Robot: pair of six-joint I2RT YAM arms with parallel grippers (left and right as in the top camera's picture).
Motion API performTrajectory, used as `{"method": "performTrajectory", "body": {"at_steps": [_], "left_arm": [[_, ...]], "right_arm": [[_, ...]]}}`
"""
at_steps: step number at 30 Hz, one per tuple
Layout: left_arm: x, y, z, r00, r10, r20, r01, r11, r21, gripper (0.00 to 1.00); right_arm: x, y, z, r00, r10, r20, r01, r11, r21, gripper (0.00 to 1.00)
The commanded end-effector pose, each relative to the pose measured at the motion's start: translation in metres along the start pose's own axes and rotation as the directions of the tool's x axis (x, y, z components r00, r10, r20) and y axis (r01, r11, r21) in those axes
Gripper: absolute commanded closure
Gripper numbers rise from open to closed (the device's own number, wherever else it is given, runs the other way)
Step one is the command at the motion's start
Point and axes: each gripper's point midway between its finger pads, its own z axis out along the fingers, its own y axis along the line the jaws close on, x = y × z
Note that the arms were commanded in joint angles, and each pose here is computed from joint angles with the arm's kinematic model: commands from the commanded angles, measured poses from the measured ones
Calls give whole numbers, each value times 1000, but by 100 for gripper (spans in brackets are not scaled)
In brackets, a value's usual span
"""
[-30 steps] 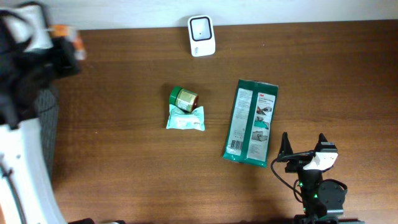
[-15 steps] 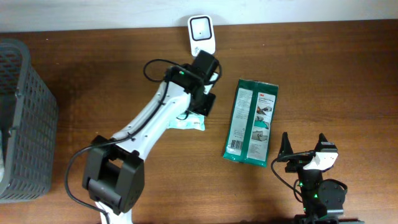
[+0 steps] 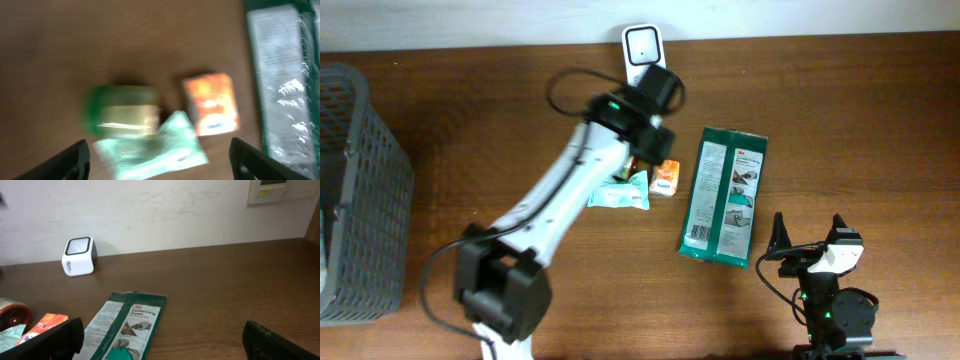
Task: Scan the item barcode
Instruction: 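Pick the orange snack packet from the basket and place it near the jar, then pick the white bamboo-print tube from the basket and lay it by the items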
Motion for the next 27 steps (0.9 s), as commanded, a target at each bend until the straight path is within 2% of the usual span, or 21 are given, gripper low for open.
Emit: {"method": "performTrajectory", "body": {"at_steps": [1, 3, 5, 6, 7, 9, 11, 12, 14, 16, 19, 21, 25, 26, 27], "left_arm": [[-44, 118, -149, 928, -183, 325, 238, 961, -139, 13], [-20, 191, -198, 860, -312, 403, 411, 893, -185, 14], [25, 260, -222, 776, -464, 428, 593, 768, -242, 13], [60, 302, -230, 711, -557, 429, 692, 661, -289, 13], [87, 330, -233, 665, -612, 428, 745, 582, -326, 14], [138, 377, -233, 562, -706, 431, 823, 424, -378, 16], [179, 405, -223, 487, -758, 434, 855, 312, -416, 15], [205, 416, -210, 452, -788, 418, 859, 259, -441, 14], [241, 429, -189, 413, -819, 398, 857, 202, -474, 13], [277, 444, -164, 418, -825, 380, 837, 186, -515, 10], [327, 456, -132, 480, -830, 284, 768, 240, -594, 7], [354, 460, -118, 469, -851, 236, 749, 241, -617, 7], [398, 469, -93, 392, -900, 190, 748, 192, -636, 9], [401, 471, -86, 396, -902, 174, 749, 208, -629, 9], [400, 472, -76, 424, -894, 146, 750, 256, -610, 11]], "right_arm": [[3, -1, 0, 1000, 6, -5, -6, 1000, 4, 2], [3, -1, 0, 1000, 6, -5, -6, 1000, 4, 2], [3, -1, 0, 1000, 6, -5, -6, 1000, 4, 2], [3, -1, 0, 1000, 6, -5, -6, 1000, 4, 2], [3, -1, 0, 1000, 6, -5, -6, 1000, 4, 2], [3, -1, 0, 1000, 6, -5, -6, 1000, 4, 2], [3, -1, 0, 1000, 6, -5, -6, 1000, 4, 2], [3, -1, 0, 1000, 6, -5, -6, 1000, 4, 2], [3, -1, 0, 1000, 6, -5, -6, 1000, 4, 2], [3, -1, 0, 1000, 6, -5, -6, 1000, 4, 2], [3, -1, 0, 1000, 6, -5, -6, 1000, 4, 2], [3, -1, 0, 1000, 6, -5, -6, 1000, 4, 2], [3, -1, 0, 1000, 7, -5, -7, 1000, 4, 2], [3, -1, 0, 1000, 6, -5, -6, 1000, 4, 2], [3, -1, 0, 1000, 6, -5, -6, 1000, 4, 2]]}}
